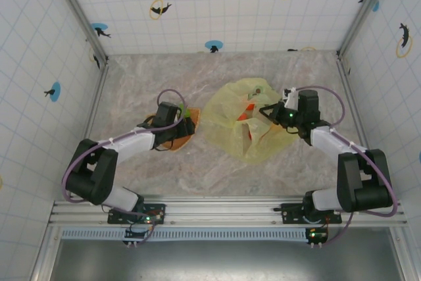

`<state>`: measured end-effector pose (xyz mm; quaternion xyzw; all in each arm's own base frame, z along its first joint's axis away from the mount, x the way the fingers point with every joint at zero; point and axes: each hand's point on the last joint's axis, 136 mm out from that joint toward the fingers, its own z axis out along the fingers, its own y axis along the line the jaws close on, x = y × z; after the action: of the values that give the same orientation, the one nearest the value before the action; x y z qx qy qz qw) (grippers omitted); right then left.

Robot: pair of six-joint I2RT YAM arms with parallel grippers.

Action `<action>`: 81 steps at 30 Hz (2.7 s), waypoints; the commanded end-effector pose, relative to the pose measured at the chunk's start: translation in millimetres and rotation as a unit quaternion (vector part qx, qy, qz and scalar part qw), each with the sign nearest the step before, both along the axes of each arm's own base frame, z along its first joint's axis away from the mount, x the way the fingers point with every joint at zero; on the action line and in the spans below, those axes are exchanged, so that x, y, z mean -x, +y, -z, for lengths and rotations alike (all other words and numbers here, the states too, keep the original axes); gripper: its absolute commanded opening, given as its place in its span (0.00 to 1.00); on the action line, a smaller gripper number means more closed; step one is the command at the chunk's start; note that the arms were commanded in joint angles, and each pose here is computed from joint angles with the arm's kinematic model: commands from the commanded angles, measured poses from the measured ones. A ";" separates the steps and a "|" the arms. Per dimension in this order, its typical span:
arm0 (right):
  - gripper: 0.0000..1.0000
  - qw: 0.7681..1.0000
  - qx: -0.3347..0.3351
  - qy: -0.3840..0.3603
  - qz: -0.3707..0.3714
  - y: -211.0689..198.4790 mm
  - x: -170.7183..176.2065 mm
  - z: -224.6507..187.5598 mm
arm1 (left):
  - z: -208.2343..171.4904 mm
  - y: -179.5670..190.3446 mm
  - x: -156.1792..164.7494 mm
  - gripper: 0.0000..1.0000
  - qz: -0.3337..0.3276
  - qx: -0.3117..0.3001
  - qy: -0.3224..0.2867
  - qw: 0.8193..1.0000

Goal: Place the fruits into the plastic bag

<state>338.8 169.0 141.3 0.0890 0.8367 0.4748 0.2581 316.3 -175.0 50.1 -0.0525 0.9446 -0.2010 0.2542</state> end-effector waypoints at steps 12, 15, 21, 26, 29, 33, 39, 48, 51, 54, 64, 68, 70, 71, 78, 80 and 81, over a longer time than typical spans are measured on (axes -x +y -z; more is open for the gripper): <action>0.00 1.000 -0.003 0.001 -0.001 -3.2 1.0 8.9 | -0.8 -9.7 -19.5 0.78 0.000 0.005 -0.012 1.000; 0.00 1.000 -0.004 0.001 0.000 -3.8 1.4 9.6 | 1.5 -9.2 -20.2 0.75 0.000 0.001 -0.010 1.000; 0.00 1.000 -0.004 0.002 0.001 -4.6 1.6 10.3 | -1.8 -6.8 -21.3 0.66 -0.004 -0.003 -0.017 1.000; 0.00 1.000 -0.004 0.004 0.000 -4.6 1.7 11.3 | -9.4 -3.4 -17.9 0.61 -0.006 -0.003 -0.025 1.000; 0.00 1.000 -0.004 0.003 0.001 -5.0 1.7 11.1 | -18.3 -0.8 -13.4 0.59 -0.007 0.001 -0.035 0.999; 0.00 1.000 -0.004 0.002 0.001 -5.0 1.7 10.1 | -38.3 -3.6 -4.0 0.59 0.008 0.008 -0.058 0.998; 0.00 1.000 -0.005 0.000 0.003 -5.0 -0.6 8.6 | -78.2 -36.0 16.0 0.57 0.075 0.027 -0.114 0.990; 0.00 1.000 -0.009 -0.005 0.003 -2.6 -0.5 1.4 | -74.0 -120.5 42.8 0.56 0.210 0.027 -0.123 0.970; 0.00 1.000 -0.009 -0.008 0.002 -2.5 0.6 -1.4 | -62.2 -145.9 45.1 0.56 0.239 0.030 -0.109 0.964; 0.00 1.000 -0.010 -0.007 0.001 -0.8 2.2 -1.9 | -56.5 -170.8 44.0 0.56 0.264 0.037 -0.102 0.959; 0.00 1.000 -0.011 -0.010 -0.011 9.4 4.6 -5.4 | -57.6 -241.1 26.2 0.59 0.307 0.093 -0.101 0.942; 0.00 1.000 -0.011 -0.010 -0.012 11.0 4.7 -6.2 | -59.2 -251.4 8.8 0.60 0.276 0.103 -0.111 0.949; 0.00 1.000 -0.010 -0.011 -0.011 10.9 4.1 -6.9 | -61.3 -250.7 -0.7 0.60 0.248 0.105 -0.121 0.955; 0.00 1.000 -0.010 -0.010 -0.012 11.0 4.4 -6.3 | -61.4 -249.6 -5.2 0.61 0.233 0.105 -0.124 0.959; 0.00 1.000 -0.007 -0.009 -0.011 10.0 4.7 -4.4 | -57.6 -256.7 -16.6 0.64 0.201 0.126 -0.123 0.964; 0.00 1.000 -0.007 -0.010 -0.010 9.7 4.0 -4.7 | -53.6 -260.3 -15.3 0.65 0.208 0.129 -0.116 0.963; 0.00 1.000 -0.007 -0.009 -0.010 9.6 4.1 -4.6 | -50.8 -261.0 -14.1 0.65 0.211 0.128 -0.111 0.963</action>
<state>333.3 176.8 134.7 0.0904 0.8371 0.4805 0.2454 325.7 -423.6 94.2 0.1464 0.8744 -0.3549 0.2966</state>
